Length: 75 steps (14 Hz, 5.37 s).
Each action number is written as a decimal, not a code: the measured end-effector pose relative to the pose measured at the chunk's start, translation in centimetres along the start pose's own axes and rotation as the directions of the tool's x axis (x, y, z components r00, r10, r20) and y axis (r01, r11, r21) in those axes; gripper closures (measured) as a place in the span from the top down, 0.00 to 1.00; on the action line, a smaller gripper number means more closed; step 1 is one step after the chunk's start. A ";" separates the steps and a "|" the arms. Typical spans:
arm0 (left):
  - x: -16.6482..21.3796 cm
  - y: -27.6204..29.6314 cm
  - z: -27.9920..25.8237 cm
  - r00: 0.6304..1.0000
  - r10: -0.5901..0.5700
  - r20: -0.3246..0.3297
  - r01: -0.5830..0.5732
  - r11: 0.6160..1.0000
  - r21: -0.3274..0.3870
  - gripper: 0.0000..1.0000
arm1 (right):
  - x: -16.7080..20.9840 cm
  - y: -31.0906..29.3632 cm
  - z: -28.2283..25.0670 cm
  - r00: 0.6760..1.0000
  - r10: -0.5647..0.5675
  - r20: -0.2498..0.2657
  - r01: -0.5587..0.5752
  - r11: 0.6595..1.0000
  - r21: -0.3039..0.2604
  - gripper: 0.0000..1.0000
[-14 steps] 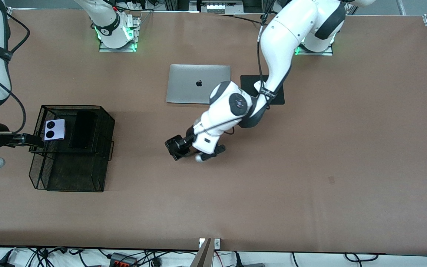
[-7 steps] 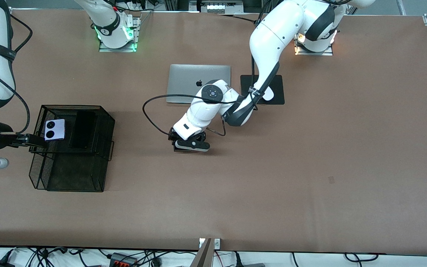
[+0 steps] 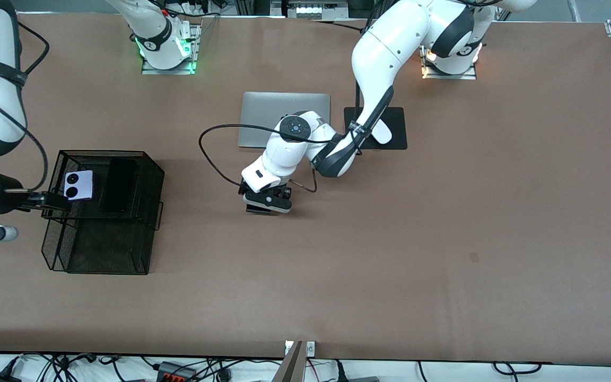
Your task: Place phones with both arms
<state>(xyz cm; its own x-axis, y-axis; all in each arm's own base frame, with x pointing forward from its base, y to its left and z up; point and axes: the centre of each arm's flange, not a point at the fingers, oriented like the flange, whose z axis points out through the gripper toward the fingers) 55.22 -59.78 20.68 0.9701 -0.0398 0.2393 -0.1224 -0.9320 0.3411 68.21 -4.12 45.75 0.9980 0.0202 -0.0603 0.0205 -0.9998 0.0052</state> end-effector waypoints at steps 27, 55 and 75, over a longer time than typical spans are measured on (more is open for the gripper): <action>17.5 -16.2 -19.7 0.992 0.002 0.123 -0.021 0.989 0.148 1.00 | 0.4 -21.2 7.6 0.956 -0.284 0.073 0.286 0.958 -0.010 1.00; 14.1 -48.6 -36.2 0.843 -0.373 0.387 0.228 0.900 0.371 1.00 | -5.3 -43.9 28.7 0.997 -0.070 0.041 0.070 0.997 -0.010 1.00; 6.4 -49.8 -41.7 0.909 -0.360 0.210 0.254 0.878 0.406 1.00 | 1.2 -34.9 21.7 0.993 0.045 -0.110 -0.052 0.997 -0.065 0.80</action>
<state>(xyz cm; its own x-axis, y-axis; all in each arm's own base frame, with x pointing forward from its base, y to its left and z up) 58.79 1.44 43.13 0.9698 0.2238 -0.0966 0.2240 -0.9746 -0.0092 67.37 30.62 23.88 0.9984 -0.0240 0.0503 -0.0277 -0.9969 0.0735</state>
